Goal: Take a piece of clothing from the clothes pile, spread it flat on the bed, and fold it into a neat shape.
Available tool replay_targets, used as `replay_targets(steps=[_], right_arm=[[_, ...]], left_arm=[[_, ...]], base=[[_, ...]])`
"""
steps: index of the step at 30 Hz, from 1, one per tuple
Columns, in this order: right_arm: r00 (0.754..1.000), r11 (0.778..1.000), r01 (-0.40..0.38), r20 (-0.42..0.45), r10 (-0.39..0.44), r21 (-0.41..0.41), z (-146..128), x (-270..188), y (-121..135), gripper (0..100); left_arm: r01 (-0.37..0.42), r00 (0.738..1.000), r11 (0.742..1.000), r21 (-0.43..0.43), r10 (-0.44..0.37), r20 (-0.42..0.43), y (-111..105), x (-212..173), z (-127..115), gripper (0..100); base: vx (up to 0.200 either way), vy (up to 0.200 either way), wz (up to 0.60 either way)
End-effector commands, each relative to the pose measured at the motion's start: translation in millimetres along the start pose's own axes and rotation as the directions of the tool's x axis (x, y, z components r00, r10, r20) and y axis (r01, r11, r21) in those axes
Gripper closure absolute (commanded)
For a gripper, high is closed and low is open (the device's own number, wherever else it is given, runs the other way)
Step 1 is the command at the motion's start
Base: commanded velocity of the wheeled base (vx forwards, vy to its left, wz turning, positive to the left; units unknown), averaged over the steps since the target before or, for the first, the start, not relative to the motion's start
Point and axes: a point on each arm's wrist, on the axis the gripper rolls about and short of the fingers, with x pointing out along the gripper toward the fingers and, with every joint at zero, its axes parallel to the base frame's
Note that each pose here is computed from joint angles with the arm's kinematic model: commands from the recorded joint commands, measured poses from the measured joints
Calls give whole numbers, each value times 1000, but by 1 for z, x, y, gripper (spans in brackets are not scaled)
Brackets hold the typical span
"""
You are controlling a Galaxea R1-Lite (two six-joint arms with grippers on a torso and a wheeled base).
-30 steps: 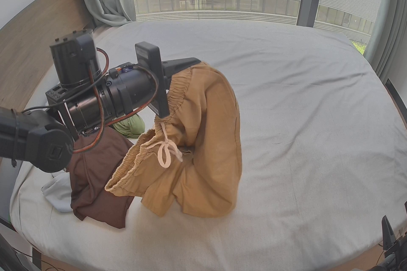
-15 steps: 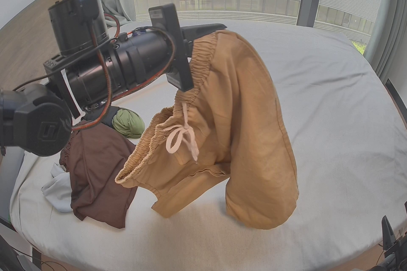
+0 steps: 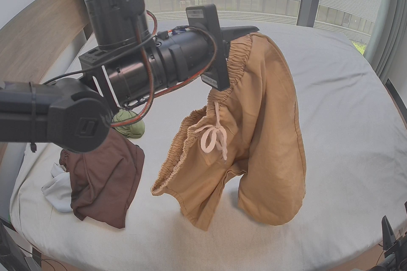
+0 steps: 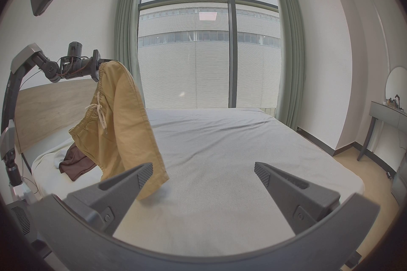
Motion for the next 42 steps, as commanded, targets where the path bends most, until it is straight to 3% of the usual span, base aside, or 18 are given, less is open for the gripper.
replay_targets(steps=[1,11,16,26,30,31,35,42], right_arm=[[1000,1000,0,-5,0,0,-5,0,0,0],[1000,1000,0,-4,0,0,-5,0,0,0],[1000,1000,0,-5,0,0,-5,0,0,0],[1000,1000,2,-4,-2,0,-5,0,0,0],[1000,1000,0,-5,0,0,-5,0,0,0],[1000,1000,2,-4,-2,0,-5,0,0,0],[1000,1000,2,-4,-2,0,-5,0,0,0],[1000,1000,2,-4,-2,0,-5,0,0,0]], left_arm=[[-30,1000,999,-17,30,-2,18,16,6,100],[-31,998,999,-43,28,-59,29,42,-9,100],[9,997,991,-135,-20,-80,15,52,-14,100],[8,992,985,-172,-29,-122,12,60,-33,100],[3,998,986,-164,-13,-64,18,57,-14,100],[-10,1000,991,-133,9,-8,24,50,6,100],[-57,994,998,-18,58,98,41,33,37,100],[-100,974,993,67,84,209,55,-8,61,100]], base=[[0,0,0],[0,0,0],[0,0,0],[0,0,0],[0,0,0],[0,0,0],[0,0,0],[0,0,0]])
